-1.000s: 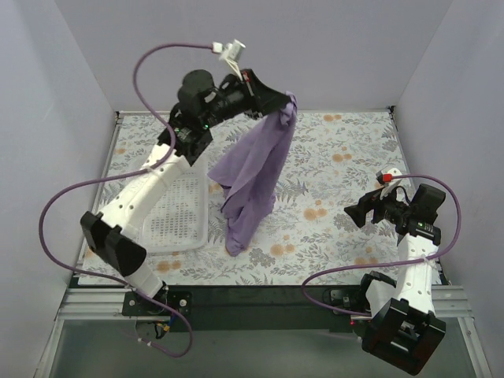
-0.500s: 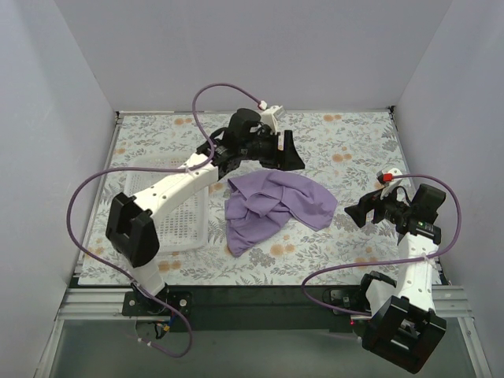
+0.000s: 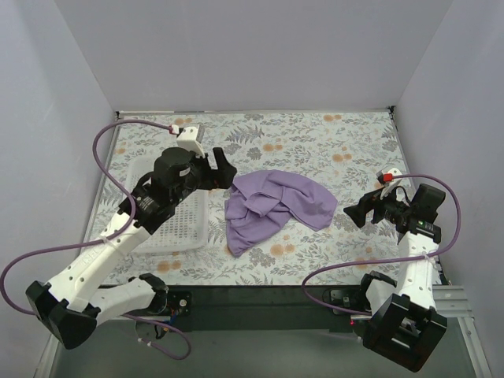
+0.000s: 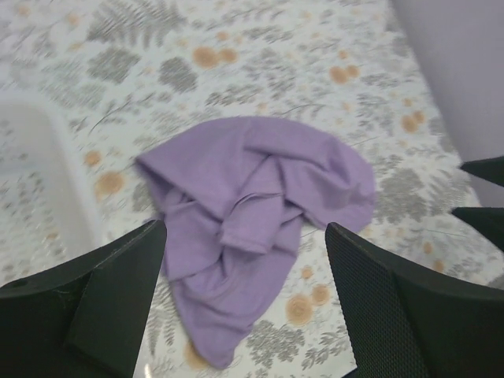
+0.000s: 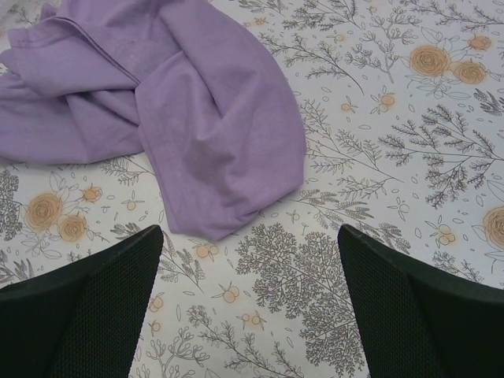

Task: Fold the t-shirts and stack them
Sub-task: Flatten the tshirt out

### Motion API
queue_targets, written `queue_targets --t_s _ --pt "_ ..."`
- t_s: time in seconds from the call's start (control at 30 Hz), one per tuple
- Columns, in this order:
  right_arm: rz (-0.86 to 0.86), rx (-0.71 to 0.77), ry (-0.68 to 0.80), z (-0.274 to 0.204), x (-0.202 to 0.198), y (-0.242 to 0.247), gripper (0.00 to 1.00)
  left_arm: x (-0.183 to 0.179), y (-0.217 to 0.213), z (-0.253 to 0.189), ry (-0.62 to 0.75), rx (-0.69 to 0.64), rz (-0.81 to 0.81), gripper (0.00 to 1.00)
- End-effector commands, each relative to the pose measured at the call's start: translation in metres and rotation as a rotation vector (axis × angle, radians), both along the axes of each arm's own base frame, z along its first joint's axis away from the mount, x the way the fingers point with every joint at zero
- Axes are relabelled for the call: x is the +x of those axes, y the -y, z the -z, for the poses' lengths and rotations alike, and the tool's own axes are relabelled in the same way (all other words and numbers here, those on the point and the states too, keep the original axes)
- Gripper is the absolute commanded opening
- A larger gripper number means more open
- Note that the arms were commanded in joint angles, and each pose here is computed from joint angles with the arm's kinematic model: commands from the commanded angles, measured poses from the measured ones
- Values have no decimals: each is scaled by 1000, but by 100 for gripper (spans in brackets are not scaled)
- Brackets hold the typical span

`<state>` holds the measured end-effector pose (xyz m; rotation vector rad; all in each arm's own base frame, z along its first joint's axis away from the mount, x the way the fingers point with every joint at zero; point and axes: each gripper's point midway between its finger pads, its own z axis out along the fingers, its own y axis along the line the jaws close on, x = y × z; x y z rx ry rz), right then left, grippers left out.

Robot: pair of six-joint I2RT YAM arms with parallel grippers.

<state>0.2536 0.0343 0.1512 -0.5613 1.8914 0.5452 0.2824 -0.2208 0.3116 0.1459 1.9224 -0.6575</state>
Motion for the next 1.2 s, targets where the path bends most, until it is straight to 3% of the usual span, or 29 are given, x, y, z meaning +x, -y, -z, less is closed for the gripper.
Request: queue_targets --t_s 0.0,0.3,0.57,0.7,0.93,1.17 --pt "-31 9 43 -9 0 -4 98 7 -54 58 -136 92 -225 81" --pt "-30 10 35 -6 1 -3 98 18 -100 89 -228 101 -387 80" --pt "-33 13 36 -7 1 -4 98 37 -100 127 -346 186 -421 76" --pt "-34 12 37 -7 0 -4 98 41 -89 151 -422 205 -382 69" --pt "-37 16 37 -7 0 -4 98 39 -105 213 -579 389 -448 54" --pt "-35 17 33 -7 1 -4 98 40 -117 229 -533 588 -477 43"
